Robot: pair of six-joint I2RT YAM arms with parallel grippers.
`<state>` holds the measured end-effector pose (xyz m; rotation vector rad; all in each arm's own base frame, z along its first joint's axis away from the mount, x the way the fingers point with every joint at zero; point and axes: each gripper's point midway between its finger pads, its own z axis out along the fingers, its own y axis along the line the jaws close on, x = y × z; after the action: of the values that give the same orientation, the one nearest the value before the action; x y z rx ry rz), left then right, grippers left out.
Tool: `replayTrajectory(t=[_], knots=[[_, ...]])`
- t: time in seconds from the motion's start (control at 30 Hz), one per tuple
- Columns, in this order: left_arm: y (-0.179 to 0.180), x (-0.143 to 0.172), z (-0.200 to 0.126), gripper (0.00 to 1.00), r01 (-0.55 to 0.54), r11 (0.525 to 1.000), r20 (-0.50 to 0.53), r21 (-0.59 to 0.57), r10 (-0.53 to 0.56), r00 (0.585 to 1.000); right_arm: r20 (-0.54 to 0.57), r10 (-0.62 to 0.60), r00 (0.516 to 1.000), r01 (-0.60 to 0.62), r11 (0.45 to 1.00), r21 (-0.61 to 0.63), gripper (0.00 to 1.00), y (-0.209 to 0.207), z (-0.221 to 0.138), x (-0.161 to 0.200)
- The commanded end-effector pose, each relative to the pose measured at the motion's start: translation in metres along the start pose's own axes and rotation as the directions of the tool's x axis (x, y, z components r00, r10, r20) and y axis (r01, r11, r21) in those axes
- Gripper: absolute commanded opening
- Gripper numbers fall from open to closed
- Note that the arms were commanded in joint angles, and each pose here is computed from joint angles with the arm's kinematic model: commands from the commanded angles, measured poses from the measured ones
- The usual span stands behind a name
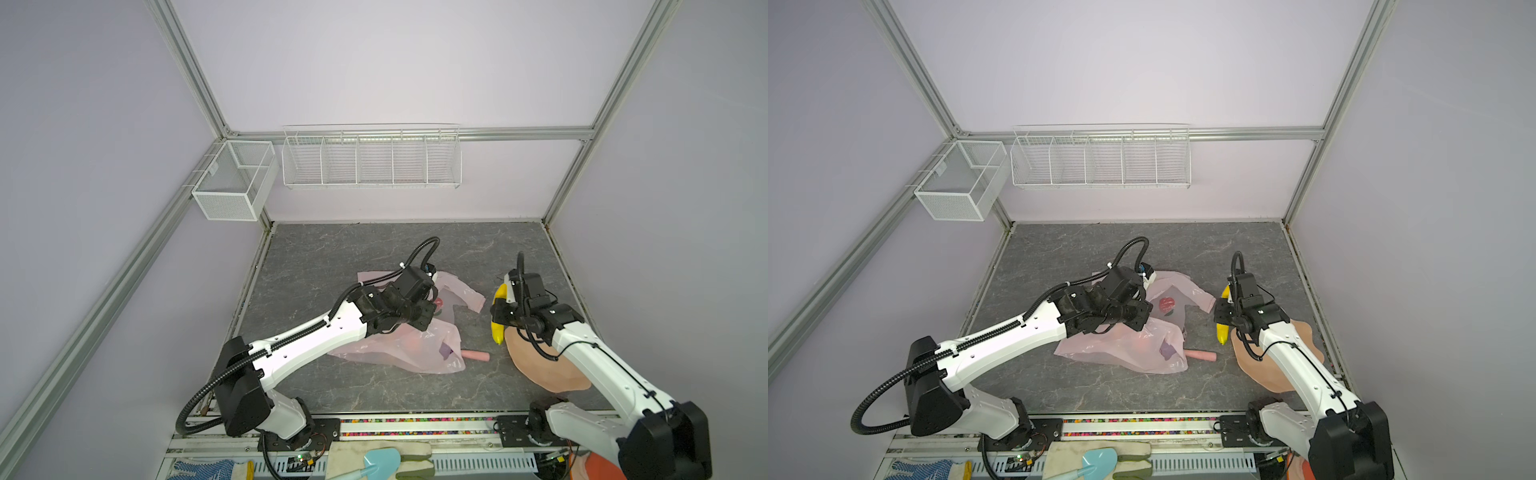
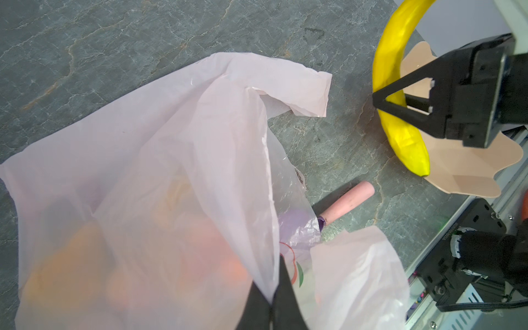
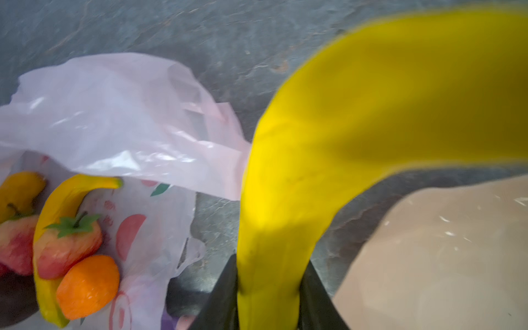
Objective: Place the fruits into the plastic bag
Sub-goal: Place the fruit in the plastic bag.
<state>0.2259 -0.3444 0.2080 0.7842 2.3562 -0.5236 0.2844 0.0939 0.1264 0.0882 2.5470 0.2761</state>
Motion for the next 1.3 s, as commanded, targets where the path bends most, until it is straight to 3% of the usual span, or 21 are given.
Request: replayTrajectory(t=[0.0, 0.23, 0.53, 0.9, 1.27], knots=[[0.0, -0.003, 0.0, 0.0, 0.009, 1.0, 0.001, -0.001, -0.009, 1.0, -0.005, -0.158, 0.987, 0.157, 0.983, -0.095, 0.15, 0.035, 0.0, -0.002], [0.001, -0.005, -0.005, 0.0, 0.013, 1.0, 0.009, -0.006, -0.013, 1.0, -0.107, -0.382, 0.918, 0.359, 0.915, -0.183, 0.13, 0.085, 0.014, 0.039], [0.003, -0.003, -0.006, 0.0, 0.007, 1.0, 0.012, -0.016, -0.007, 1.0, -0.133, -0.486, 0.864, 0.457, 0.866, -0.203, 0.13, 0.107, 0.02, 0.054], [0.004, -0.007, -0.007, 0.0, 0.003, 1.0, 0.025, -0.023, -0.003, 1.0, -0.185, -0.504, 0.844, 0.447, 0.85, -0.278, 0.12, 0.123, 0.029, 0.079], [0.001, -0.007, -0.007, 0.0, 0.005, 1.0, 0.02, -0.007, -0.005, 1.0, -0.172, -0.378, 0.91, 0.285, 0.87, -0.403, 0.12, 0.165, 0.042, 0.073]])
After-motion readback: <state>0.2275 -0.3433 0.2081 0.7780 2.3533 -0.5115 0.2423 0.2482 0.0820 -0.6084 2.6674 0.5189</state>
